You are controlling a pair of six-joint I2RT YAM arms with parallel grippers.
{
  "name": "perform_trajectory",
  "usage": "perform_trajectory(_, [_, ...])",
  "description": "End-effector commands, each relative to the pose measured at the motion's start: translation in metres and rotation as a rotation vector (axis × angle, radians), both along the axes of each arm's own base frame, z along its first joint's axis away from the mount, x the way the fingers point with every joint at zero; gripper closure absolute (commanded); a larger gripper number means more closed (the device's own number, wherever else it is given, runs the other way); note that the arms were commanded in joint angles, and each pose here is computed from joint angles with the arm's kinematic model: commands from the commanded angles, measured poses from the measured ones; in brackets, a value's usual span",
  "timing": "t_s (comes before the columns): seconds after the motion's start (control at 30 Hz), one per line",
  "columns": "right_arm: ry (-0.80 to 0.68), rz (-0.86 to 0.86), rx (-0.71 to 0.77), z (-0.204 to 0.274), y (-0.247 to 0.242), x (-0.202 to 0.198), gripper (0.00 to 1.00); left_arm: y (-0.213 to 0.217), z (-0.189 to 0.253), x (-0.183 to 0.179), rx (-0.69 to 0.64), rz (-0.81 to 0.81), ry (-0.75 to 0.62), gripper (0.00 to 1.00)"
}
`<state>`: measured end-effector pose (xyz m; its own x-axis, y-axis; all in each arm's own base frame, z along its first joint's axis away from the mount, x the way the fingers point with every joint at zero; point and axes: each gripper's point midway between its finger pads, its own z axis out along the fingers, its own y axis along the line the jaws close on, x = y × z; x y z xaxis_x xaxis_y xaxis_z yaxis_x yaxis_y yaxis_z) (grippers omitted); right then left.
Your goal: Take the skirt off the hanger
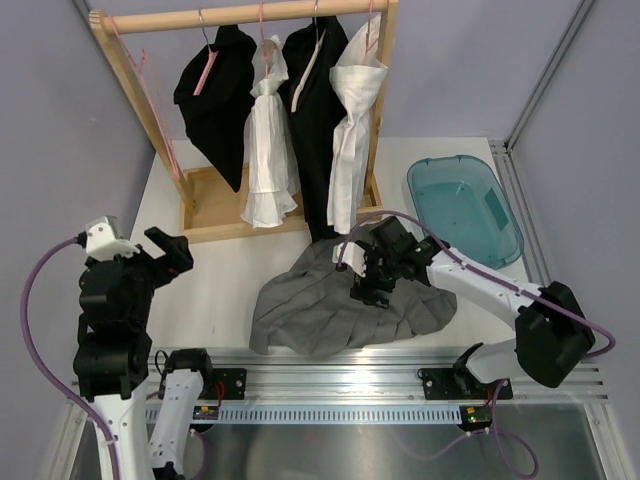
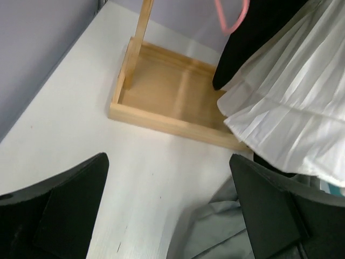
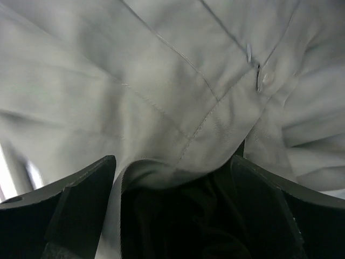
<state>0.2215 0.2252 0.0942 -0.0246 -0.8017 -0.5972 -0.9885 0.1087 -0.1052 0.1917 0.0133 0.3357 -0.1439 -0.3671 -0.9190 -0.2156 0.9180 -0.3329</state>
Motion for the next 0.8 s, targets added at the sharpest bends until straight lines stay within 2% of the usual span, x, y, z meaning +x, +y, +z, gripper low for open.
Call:
perform_trajectory(0.0, [-0.109,-0.168,-0.084,-0.015,-0.003,0.032,0.04,-0.013,-0.027,-0.012,-0.078,-0.038,0.037,0.01])
perform_trajectory(0.2, [-0.037,-0.28,-0.167,-0.056,0.0,0.035,0.0,-0.03,-0.045,-0.017,-0.146,-0.108,0.041,0.01])
perform_trajectory(0.33, [-0.011,-0.286,-0.209,-0.075,-0.002,0.035,0.01,-0.038,-0.05,-0.019,-0.162,-0.147,0.042,0.01])
perform_trajectory(0.47, [0.028,-0.261,-0.219,-0.087,-0.003,0.026,0.14,-0.045,-0.056,-0.021,-0.175,-0.186,0.041,0.01])
perform_trajectory(0.5, [0.047,-0.251,-0.209,-0.087,-0.001,0.023,0.25,-0.046,-0.058,-0.022,-0.18,-0.191,0.041,0.01])
perform_trajectory(0.57, [0.074,-0.242,-0.195,-0.087,0.003,0.018,0.4,-0.051,-0.058,-0.021,-0.188,-0.218,0.035,0.01])
perform_trajectory(0.6, [0.117,-0.226,-0.185,-0.086,0.006,0.01,0.63,-0.053,-0.059,-0.021,-0.191,-0.227,0.03,0.01])
perform_trajectory(0.67, [0.157,-0.217,-0.165,-0.08,0.012,0.006,0.87,-0.057,-0.057,-0.022,-0.197,-0.255,0.017,0.01])
perform_trajectory(0.73, [0.215,-0.201,-0.155,-0.067,0.016,-0.004,1.0,-0.06,-0.056,-0.022,-0.196,-0.274,0.01,0.01])
perform_trajectory(0.77, [0.227,-0.182,-0.153,-0.061,0.016,-0.007,1.0,-0.061,-0.056,-0.022,-0.194,-0.281,0.006,0.01])
